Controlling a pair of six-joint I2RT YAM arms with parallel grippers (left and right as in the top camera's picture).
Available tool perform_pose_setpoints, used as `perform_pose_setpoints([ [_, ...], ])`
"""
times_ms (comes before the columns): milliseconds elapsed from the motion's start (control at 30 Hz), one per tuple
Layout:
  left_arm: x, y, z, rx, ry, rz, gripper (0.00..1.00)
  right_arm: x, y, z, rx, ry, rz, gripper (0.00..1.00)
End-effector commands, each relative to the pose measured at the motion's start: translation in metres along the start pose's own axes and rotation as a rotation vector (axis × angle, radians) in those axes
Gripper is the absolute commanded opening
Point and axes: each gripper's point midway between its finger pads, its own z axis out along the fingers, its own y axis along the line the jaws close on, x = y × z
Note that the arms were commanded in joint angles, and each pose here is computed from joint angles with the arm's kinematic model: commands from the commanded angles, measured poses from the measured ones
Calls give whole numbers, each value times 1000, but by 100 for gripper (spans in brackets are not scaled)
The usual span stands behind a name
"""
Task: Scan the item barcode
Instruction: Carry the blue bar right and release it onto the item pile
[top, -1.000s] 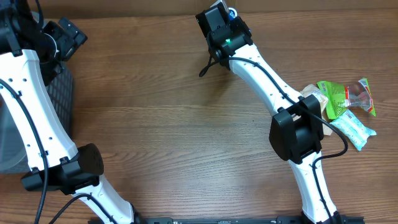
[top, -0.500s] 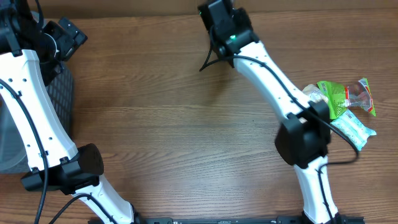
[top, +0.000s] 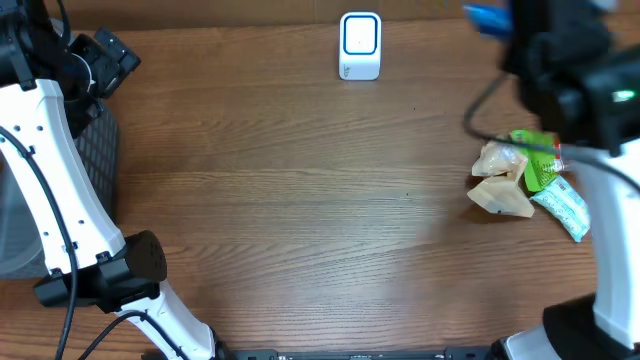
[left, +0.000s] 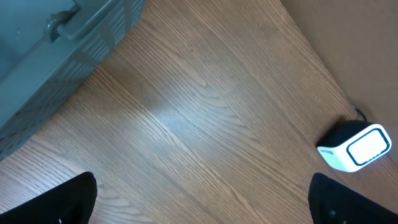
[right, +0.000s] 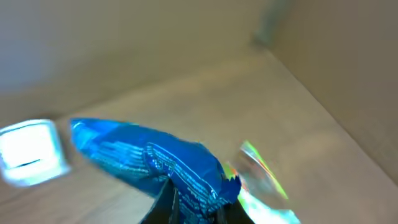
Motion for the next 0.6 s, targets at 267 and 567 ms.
perform_pose_setpoints([
  [267,3,-6,-14,26,-26,5,100,111,-84,148,362,362,259,4],
  [567,3,-6,-14,26,-26,5,100,94,-55,124,110,396,234,91],
])
